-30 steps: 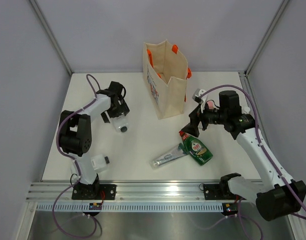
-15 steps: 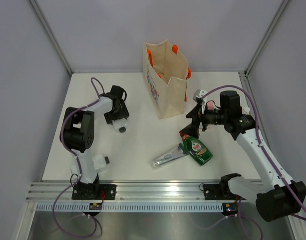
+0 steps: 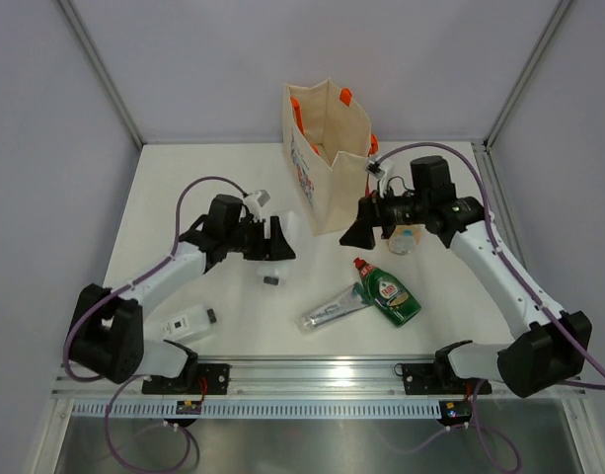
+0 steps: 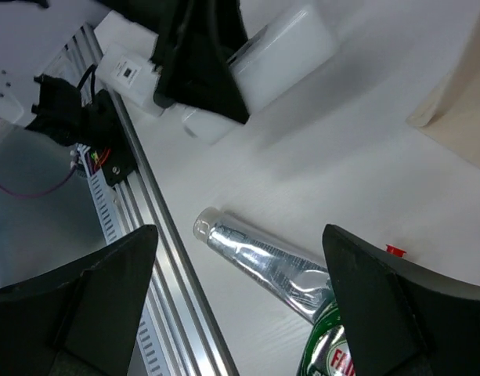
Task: Place the personal care products into the canvas bag
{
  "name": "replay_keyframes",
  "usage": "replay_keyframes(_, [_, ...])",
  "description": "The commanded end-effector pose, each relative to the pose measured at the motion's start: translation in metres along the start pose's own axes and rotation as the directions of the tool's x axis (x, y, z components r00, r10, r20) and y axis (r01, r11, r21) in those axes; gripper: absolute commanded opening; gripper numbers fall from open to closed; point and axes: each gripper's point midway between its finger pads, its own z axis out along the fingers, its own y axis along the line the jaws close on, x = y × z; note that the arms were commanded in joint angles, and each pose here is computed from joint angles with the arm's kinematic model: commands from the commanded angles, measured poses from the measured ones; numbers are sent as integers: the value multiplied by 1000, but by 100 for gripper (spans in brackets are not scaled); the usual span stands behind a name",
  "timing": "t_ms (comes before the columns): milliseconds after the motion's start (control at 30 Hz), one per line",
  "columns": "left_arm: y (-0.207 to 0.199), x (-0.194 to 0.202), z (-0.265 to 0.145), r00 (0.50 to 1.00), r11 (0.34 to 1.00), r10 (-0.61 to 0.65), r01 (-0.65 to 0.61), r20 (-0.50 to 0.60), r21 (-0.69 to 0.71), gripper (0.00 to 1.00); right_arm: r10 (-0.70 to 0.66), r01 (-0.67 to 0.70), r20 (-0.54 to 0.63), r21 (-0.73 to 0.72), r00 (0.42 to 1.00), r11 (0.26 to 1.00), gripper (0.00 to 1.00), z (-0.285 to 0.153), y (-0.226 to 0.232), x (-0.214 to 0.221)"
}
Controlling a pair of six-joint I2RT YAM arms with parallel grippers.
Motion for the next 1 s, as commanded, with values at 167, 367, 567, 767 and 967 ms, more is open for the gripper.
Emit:
replay_keyframes(167, [-140, -30, -56, 874, 841, 254, -411, 415, 352, 0, 447, -477, 170, 263, 878, 838, 99, 65, -9, -37])
replay_keyframes(367, [-147, -30, -61, 862, 832, 236, -418, 448, 366, 0, 528, -554, 172, 191, 832, 810, 100, 78, 0, -57])
replay_keyframes(567, [-154, -34, -57, 858, 829, 237, -423, 455, 365, 0, 581, -591, 113, 135, 806, 795, 98, 106, 18, -51])
replay_keyframes(767, [-162, -42, -65, 848, 825, 222, -426, 481, 371, 0, 583, -595, 117, 172, 804, 786, 77, 116, 11, -42])
replay_keyframes(967, [-159, -51, -66, 836, 843, 209, -417, 507, 341, 11, 532, -538, 87, 79, 842, 839, 24, 110, 31, -47])
